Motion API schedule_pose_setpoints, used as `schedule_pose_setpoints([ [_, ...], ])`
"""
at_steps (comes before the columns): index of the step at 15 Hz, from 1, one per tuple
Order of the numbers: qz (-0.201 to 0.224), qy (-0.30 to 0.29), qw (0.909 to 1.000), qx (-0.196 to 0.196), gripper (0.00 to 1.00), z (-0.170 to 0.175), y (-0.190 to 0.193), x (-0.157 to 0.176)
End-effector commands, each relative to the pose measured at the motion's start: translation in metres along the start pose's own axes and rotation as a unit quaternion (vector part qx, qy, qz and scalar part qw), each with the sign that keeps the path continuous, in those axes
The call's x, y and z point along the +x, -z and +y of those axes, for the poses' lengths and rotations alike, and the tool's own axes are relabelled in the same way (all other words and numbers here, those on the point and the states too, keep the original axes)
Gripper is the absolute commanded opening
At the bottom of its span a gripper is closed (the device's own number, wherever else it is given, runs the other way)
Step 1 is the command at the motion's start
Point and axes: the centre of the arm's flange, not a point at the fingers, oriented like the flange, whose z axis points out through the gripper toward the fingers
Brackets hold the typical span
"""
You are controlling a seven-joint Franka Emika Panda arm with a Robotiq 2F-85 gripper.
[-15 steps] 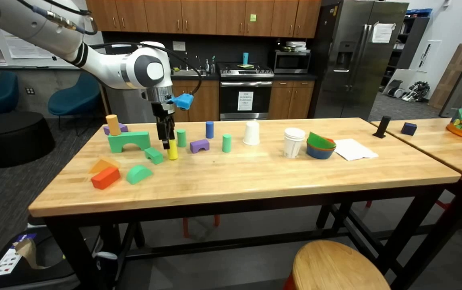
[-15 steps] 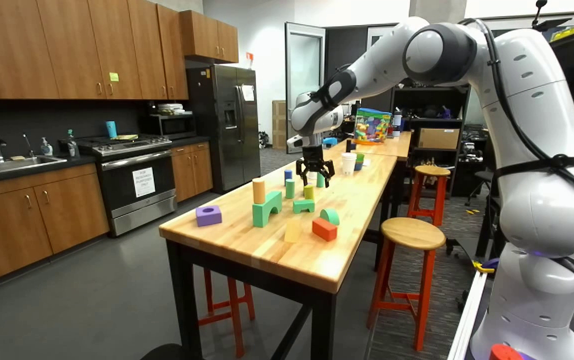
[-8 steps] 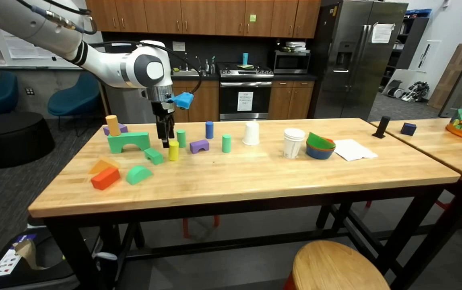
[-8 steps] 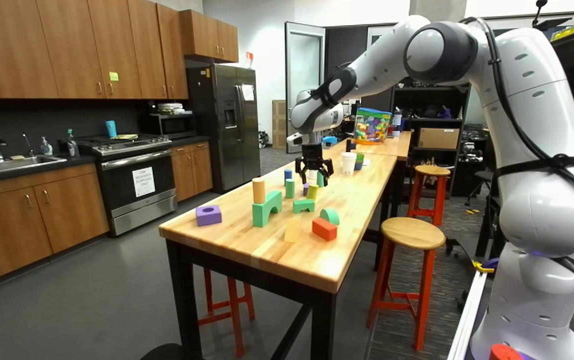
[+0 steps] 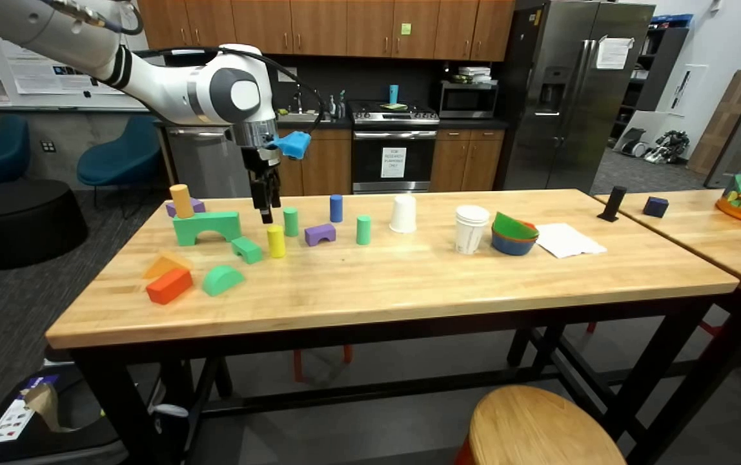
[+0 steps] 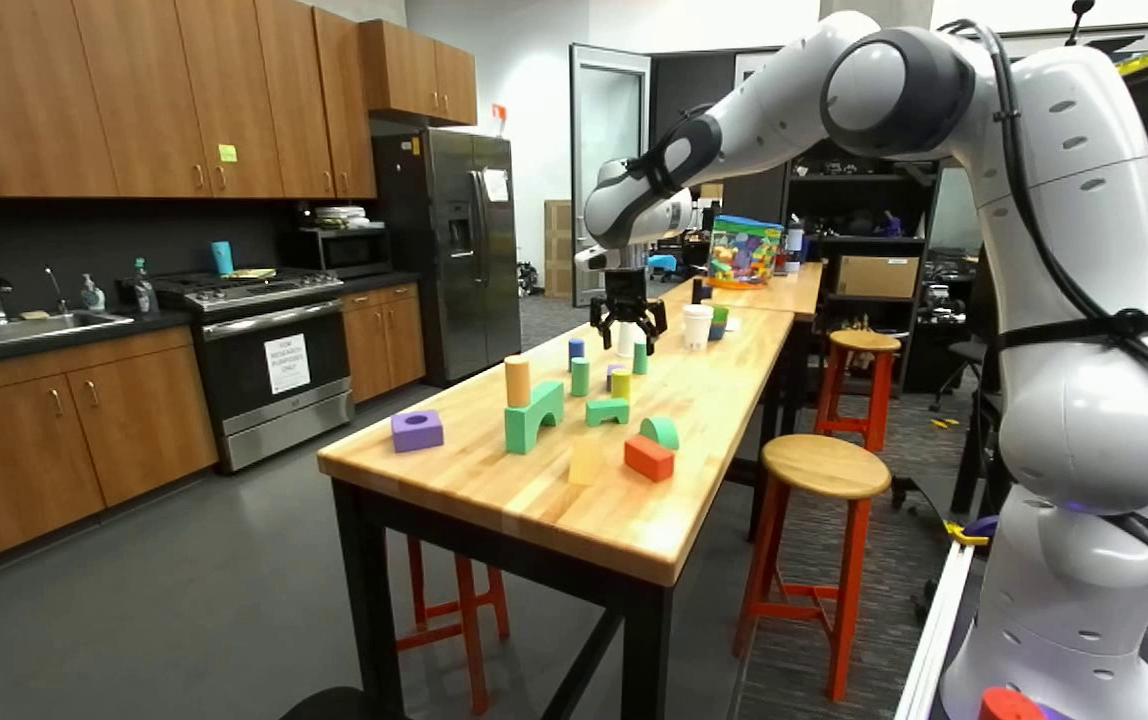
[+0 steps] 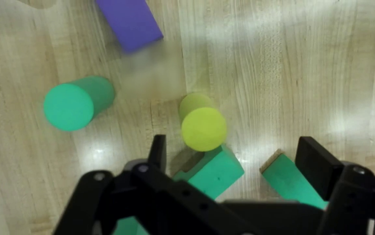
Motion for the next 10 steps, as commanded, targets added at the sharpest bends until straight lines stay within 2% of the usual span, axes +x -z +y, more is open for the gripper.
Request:
schedule_pose_setpoints([
  [1, 0.014, 0.002, 0.9999, -0.01, 1.0, -0.004, -0.001, 0.002],
  [10, 0.039, 0.012, 0.9989, -0.022, 1.0, -0.005, -0.016, 0.007],
])
